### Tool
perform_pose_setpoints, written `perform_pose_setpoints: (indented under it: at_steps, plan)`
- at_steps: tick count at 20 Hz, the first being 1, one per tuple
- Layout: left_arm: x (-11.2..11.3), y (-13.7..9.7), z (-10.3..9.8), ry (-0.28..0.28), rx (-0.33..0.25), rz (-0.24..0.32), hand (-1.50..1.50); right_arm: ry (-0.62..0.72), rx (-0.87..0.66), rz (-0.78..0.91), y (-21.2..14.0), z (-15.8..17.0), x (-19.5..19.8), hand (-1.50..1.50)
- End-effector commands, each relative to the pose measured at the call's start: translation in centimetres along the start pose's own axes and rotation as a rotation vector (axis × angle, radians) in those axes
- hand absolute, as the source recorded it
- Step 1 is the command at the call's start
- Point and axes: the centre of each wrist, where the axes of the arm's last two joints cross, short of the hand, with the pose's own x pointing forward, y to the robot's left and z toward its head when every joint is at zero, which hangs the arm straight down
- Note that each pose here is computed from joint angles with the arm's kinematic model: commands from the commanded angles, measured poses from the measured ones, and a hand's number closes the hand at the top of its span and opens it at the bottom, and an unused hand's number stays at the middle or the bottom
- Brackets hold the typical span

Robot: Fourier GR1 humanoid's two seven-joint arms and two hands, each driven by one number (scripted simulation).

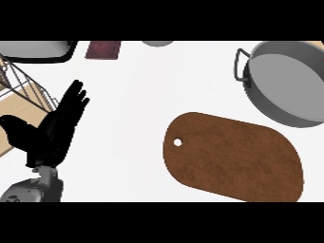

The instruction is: Pick the lemon from the cutting board and place it in the pot

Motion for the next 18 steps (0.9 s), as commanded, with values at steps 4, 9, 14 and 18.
perform_pose_setpoints:
  at_steps: [4, 9, 14, 18]
  plan:
    - [-0.7, 0.5, -1.1, 0.007, 0.001, -0.017, 0.00, 0.117, 0.158, -0.199, 4.0, -0.8, -0.1, -1.50]
    - [-0.5, 0.7, -0.2, -0.005, 0.010, -0.017, 0.00, 0.073, 0.053, -0.408, 4.0, -1.5, -2.2, -1.50]
    - [-0.8, 0.4, -0.2, 0.006, 0.011, 0.003, 0.00, 0.034, -0.240, -0.554, 1.4, -1.9, -2.5, -1.50]
    - [-0.1, 0.3, 0.2, -0.010, -0.005, -0.007, 0.00, 0.091, -0.322, -0.606, 0.2, -2.6, -5.9, -1.50]
